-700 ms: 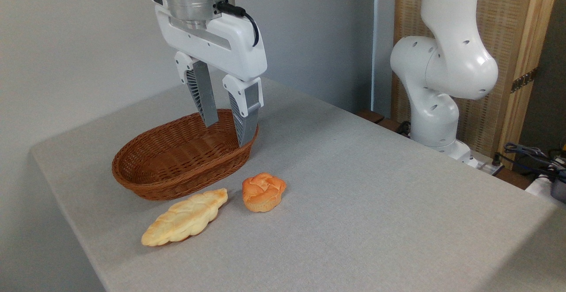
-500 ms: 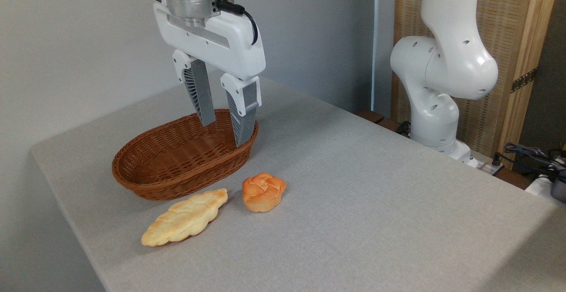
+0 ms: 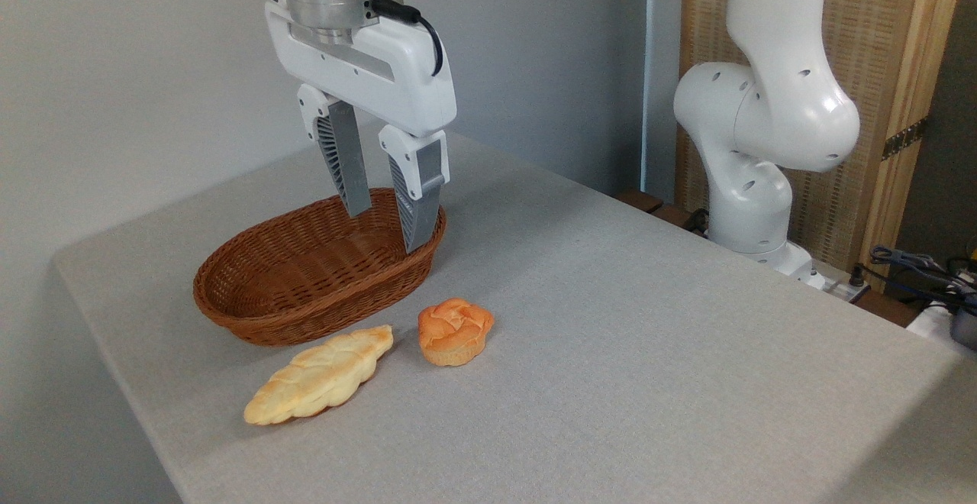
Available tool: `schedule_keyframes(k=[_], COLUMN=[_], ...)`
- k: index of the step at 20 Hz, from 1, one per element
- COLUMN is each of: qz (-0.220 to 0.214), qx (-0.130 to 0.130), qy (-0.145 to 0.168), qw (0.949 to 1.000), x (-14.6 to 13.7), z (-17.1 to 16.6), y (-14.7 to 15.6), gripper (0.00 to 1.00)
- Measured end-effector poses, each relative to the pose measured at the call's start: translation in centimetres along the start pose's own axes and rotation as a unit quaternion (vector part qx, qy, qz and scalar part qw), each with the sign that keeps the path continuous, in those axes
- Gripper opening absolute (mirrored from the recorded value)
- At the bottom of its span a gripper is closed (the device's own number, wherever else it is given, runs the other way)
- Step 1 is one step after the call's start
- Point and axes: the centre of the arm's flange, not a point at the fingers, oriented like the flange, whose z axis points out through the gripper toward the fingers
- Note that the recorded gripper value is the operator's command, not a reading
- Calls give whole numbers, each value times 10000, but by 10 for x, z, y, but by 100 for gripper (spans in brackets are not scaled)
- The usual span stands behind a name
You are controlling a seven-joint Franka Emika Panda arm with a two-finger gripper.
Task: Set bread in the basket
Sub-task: 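Move the gripper over the orange bread roll and lower it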
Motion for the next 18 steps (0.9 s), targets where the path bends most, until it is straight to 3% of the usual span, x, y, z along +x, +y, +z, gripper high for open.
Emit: schedule_keyframes(k=[4,10,18], qz=[40,701,1478], qx=[-4,-90,-67], qy=[-5,-105,-175], qw=[10000,9974,9888], x=[0,9,19], z=[0,24,134], y=[1,24,81], gripper=[100,100,100])
